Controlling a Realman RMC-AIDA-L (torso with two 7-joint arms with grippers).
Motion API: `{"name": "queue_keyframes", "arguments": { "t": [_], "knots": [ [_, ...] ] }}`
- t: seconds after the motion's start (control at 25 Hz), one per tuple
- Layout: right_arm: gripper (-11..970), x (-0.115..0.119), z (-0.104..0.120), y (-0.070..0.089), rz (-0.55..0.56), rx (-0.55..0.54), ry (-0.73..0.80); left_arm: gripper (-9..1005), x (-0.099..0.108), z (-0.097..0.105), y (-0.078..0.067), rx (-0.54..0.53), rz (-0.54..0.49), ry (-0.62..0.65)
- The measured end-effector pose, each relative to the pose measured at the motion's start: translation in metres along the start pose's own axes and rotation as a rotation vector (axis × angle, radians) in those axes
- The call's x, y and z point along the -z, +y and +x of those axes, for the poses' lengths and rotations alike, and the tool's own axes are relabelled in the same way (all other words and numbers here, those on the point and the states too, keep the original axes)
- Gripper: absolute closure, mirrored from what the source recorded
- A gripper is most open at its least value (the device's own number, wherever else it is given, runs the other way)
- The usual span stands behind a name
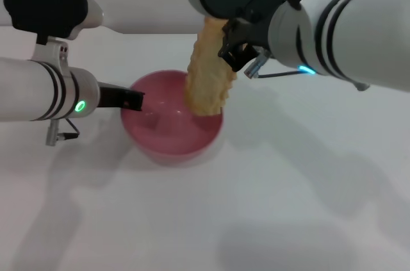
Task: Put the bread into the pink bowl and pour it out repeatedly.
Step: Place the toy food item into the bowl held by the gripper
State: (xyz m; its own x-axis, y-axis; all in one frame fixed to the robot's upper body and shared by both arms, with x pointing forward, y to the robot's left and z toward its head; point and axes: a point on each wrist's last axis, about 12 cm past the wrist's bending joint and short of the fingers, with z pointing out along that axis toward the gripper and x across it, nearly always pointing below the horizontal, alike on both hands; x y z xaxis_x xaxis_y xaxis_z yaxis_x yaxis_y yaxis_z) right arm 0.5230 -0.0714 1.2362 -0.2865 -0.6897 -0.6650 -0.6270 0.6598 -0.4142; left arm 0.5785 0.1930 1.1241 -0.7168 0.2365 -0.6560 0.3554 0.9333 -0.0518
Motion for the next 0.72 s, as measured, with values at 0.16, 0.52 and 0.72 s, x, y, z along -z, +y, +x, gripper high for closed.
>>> {"name": "queue_keyframes", "arguments": {
  "t": [0.16,0.52,0.72],
  "knots": [
    [954,-0.011,0.005,0.007,-0.024,0.011,0.011,948,0.001,-0.002,-0.005,-0.008,0.018,-0.007],
    [951,-0.014,0.010,0.022,-0.062,0.008,-0.011,948,0.003,-0.007,-0.004,-0.009,0.016,-0.026],
    [887,-0.015,0.012,0.021,-0.067,-0.023,-0.044,947,0.003,-0.006,-0.002,-0.009,0.010,-0.026]
  ]
}}
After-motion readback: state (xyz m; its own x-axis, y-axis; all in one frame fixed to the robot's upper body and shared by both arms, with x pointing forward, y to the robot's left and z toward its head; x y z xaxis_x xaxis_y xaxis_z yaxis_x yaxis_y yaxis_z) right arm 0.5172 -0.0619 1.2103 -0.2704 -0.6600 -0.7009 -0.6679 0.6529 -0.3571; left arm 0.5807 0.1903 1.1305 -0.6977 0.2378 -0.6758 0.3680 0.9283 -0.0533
